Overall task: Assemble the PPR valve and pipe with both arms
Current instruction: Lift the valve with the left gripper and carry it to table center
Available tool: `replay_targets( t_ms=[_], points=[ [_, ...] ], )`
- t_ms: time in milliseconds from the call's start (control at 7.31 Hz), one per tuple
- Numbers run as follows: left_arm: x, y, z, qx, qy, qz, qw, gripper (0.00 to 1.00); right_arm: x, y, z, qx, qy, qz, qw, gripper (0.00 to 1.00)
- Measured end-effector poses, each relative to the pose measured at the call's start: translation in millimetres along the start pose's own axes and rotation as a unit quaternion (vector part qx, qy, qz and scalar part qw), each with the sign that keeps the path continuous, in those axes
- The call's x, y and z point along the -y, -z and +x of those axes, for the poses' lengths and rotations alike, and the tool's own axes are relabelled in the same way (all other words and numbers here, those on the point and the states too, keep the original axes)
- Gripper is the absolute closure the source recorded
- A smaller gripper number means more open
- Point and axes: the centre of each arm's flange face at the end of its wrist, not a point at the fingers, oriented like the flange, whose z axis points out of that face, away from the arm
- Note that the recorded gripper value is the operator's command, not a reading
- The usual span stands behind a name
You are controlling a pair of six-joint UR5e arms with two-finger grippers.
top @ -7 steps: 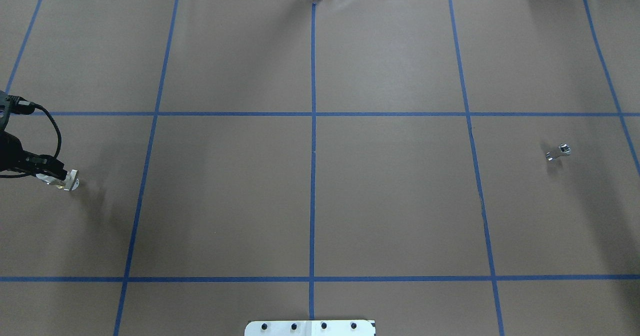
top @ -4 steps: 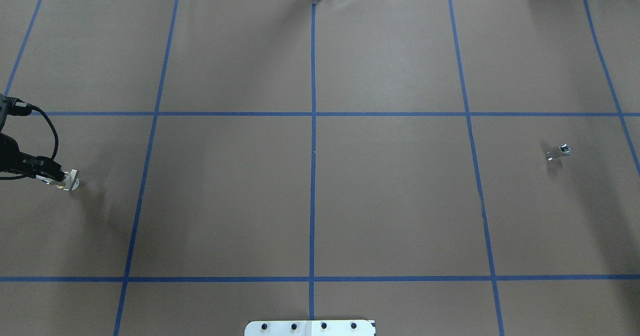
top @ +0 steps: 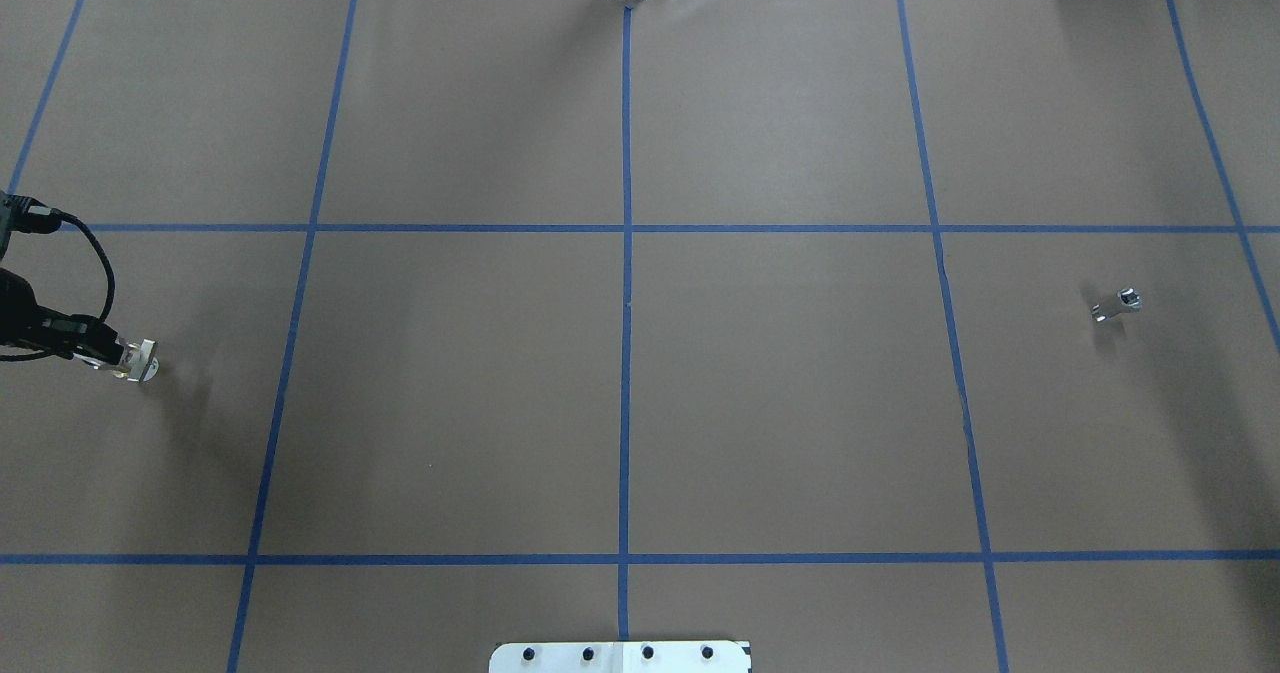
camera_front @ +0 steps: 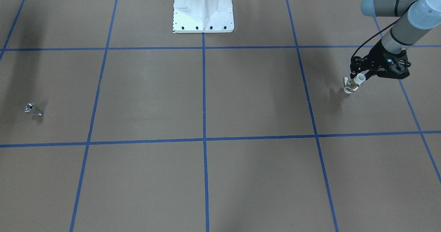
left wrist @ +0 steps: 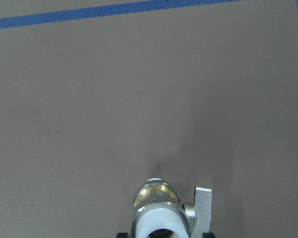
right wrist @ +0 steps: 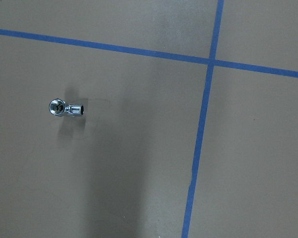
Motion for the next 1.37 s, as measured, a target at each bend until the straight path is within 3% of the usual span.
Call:
replay_targets(
  t_ms=[684,1094,1368],
  points=[
    [12,16,23,-0.009,0.008,0.007,0.9999,1.0,-2,-2,1,0.003,-0.002,-0.001,1.0,0.0],
    [69,71,141,-0.051,0.066,0.034,0.9959,1.0,2,0,-2,0.006,0.0,0.002,1.0,0.0],
    [95,95,276,-0.048,0.076,0.021,0.9957,1.0,7,2,-4,0.004,0.002,0.005,1.0,0.0]
  ],
)
